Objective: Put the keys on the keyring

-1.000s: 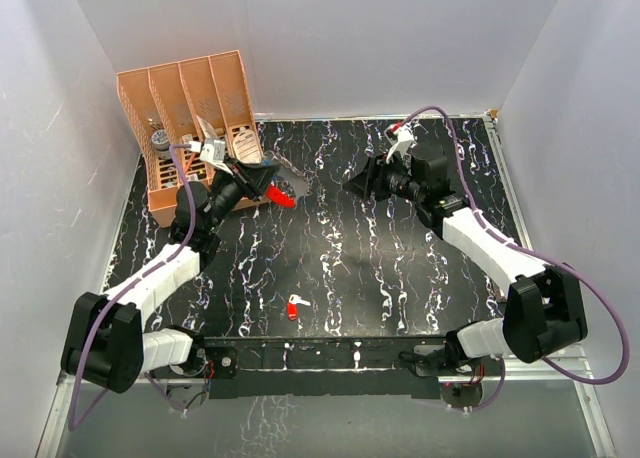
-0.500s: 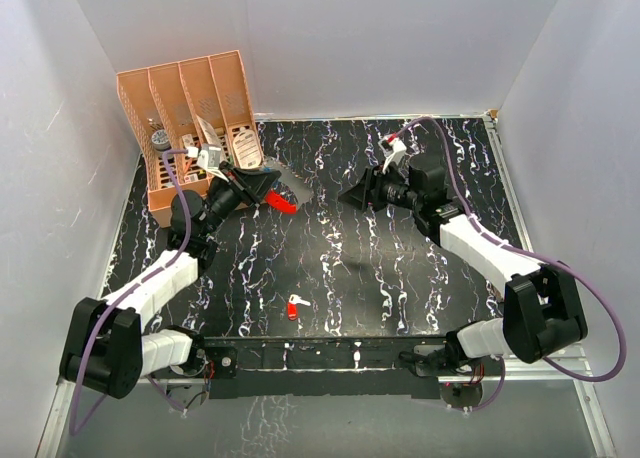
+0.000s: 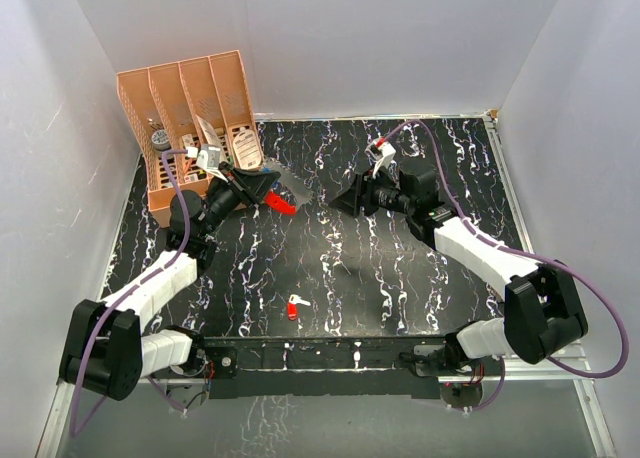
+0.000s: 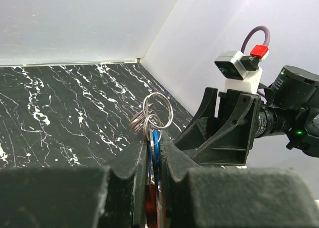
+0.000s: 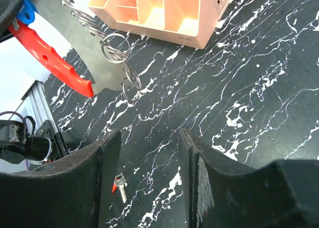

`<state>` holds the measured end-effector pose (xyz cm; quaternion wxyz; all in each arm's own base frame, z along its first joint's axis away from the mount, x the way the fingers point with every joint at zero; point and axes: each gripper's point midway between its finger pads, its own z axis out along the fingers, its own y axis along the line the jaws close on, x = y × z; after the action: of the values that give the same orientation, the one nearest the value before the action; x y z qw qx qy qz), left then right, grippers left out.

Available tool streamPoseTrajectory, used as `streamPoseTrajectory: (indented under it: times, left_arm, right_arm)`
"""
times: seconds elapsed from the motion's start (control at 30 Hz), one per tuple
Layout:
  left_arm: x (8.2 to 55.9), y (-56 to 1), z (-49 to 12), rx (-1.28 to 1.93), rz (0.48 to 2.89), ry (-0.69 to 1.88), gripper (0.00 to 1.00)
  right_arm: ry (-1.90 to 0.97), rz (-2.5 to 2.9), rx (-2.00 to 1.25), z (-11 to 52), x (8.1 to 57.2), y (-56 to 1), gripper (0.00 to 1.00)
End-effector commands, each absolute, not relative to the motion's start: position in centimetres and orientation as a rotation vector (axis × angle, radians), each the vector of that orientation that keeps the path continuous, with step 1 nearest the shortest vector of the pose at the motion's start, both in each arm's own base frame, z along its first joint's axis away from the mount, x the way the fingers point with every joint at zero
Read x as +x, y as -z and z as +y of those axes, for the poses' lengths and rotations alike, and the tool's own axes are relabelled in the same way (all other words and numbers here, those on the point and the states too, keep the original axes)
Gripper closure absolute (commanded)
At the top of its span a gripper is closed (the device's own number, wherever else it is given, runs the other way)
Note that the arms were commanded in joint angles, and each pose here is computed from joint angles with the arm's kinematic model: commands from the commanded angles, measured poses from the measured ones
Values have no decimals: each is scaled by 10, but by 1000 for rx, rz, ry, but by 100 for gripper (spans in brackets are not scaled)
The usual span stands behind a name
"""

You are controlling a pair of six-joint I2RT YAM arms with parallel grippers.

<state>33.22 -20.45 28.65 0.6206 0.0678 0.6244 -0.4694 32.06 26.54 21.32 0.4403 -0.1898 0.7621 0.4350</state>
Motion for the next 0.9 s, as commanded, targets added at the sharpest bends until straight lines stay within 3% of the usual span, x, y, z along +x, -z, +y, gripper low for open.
streamPoseTrajectory:
  times: [0.0,0.87]
  left_arm:
    - [326,-312,-199,184,1356,1051,100]
    - [327,-306,-194,172,1369,1021,100]
  right_arm:
    - [-1038,1848,-493,266,320,-219,53]
    - [-998,1901,-538,273,294,-197,53]
